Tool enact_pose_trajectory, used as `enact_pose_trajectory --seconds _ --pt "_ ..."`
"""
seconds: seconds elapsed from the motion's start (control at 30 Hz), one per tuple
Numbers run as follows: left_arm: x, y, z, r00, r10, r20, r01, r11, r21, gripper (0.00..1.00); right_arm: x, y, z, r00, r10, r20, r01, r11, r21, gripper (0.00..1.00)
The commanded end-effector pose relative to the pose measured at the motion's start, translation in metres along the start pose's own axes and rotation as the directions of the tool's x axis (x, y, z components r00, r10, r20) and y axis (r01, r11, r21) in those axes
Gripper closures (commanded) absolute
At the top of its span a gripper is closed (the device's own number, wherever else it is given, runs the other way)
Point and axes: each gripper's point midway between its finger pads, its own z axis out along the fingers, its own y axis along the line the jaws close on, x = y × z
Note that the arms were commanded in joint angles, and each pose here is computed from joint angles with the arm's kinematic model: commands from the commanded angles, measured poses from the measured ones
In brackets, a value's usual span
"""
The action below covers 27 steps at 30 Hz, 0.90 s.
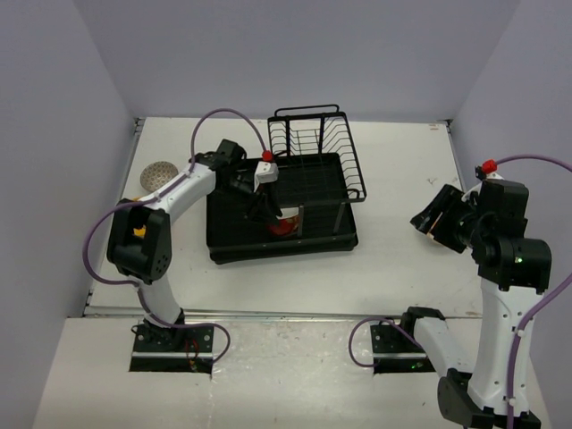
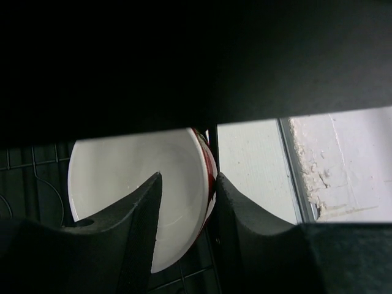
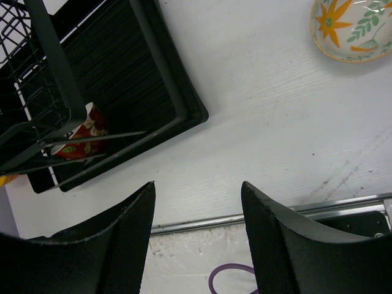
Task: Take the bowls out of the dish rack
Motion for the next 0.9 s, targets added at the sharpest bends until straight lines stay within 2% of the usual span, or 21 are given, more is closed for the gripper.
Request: enact_pose_trajectory --seconds 0.0,0.37,0.6,0.8,0.87 --pt "0.022 0.008 0.011 0.997 -0.063 -0.04 0.063 0.998 -0.012 0.59 -0.001 0.005 -0.01 1.0 -0.006 0.015 0.006 1.0 -0.022 0.4" --pt "0.039 0.0 0.015 0.994 -0.093 -0.051 0.093 0.996 0.01 0.74 -0.001 0.004 -0.013 1.0 -0.007 0.02 0.007 1.0 -0.015 0.4" --pt "0.052 -0.01 0.014 0.991 -0.101 -0.082 0.104 0.994 0.021 0.89 0.0 0.004 -0.011 1.0 0.0 0.02 0.0 1.0 -0.019 0.4" --pt "0.039 -0.012 0.009 0.994 -0.101 -0.053 0.102 0.994 0.028 1.0 0.001 0.003 -0.011 1.0 0.001 0.015 -0.001 1.0 -0.015 0.4" --pt "0.028 -0.007 0.005 0.994 -0.11 -0.019 0.111 0.993 0.028 1.0 0.001 0.003 -0.012 1.0 0.001 0.017 -0.001 1.0 -0.014 0.4"
